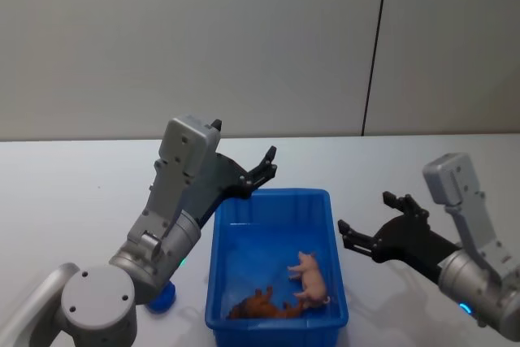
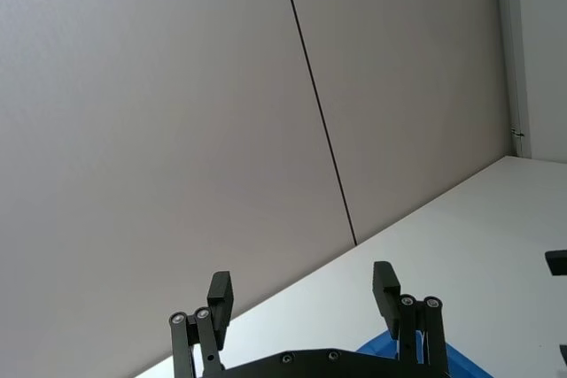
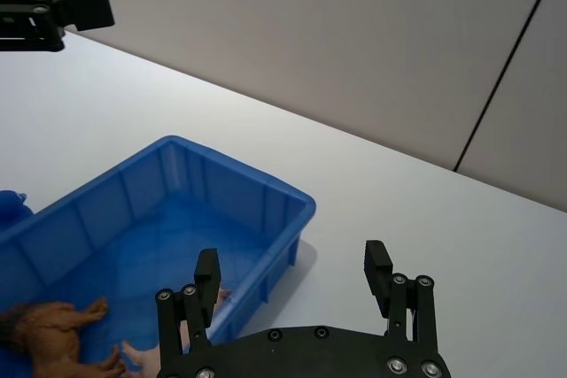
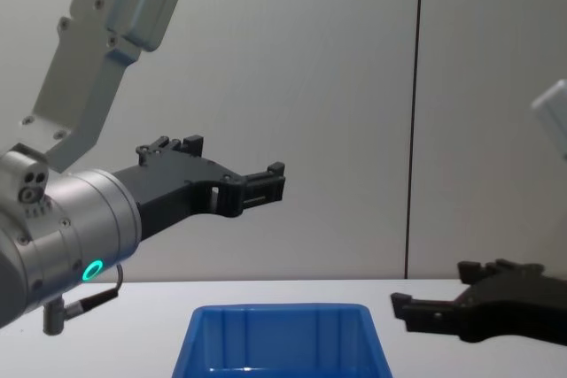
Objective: Pick up the two dolls from the table and place them into the box.
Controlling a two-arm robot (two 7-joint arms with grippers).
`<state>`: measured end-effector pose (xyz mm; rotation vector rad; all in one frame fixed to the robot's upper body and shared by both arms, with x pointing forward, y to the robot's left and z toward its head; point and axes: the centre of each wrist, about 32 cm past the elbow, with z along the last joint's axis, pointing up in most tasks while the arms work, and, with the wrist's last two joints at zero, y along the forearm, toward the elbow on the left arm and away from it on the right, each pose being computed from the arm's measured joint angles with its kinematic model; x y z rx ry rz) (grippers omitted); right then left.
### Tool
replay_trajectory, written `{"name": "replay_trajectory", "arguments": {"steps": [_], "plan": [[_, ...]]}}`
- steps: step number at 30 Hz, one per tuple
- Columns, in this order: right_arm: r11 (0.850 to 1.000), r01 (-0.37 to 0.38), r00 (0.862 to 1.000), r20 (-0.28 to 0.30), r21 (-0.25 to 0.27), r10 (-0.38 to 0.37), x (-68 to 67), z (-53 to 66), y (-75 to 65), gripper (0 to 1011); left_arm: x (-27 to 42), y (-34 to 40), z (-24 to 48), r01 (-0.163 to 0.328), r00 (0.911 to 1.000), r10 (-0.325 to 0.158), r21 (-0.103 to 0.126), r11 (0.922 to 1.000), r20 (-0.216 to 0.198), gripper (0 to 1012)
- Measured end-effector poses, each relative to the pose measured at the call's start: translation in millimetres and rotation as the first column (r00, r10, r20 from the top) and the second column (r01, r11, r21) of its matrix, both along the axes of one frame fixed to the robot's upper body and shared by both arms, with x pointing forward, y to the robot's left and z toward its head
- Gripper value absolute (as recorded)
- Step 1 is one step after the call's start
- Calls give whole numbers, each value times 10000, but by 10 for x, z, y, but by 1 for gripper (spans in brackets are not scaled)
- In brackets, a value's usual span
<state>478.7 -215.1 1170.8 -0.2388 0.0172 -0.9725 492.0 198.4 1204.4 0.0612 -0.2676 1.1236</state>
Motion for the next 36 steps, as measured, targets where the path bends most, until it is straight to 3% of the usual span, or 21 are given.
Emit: {"name": "replay_trajectory", "arguments": {"steps": [8,14,28,30,36], "plan": [[9997,243,9997,95,-38,-243,-30,-9,-133,1001,-13,2,-3,-61,10000,61,24,10000,-48,1001],[9994,338,9993,131,-55,-337,-42,-12,-184,1001,-76,14,-2,-357,9992,358,103,9993,-167,1001],[9990,443,9989,171,-77,-442,-55,-13,-243,1001,-430,122,-87,-1498,9838,1520,298,9883,-954,1001],[9990,450,9988,170,-78,-449,-56,-14,-246,1001,-510,176,-131,-1642,9787,1674,366,9858,-1190,1001],[9989,465,9988,178,-82,-463,-58,-14,-255,1001,-632,296,-225,-1791,9688,1848,486,9826,-1650,1001]]}}
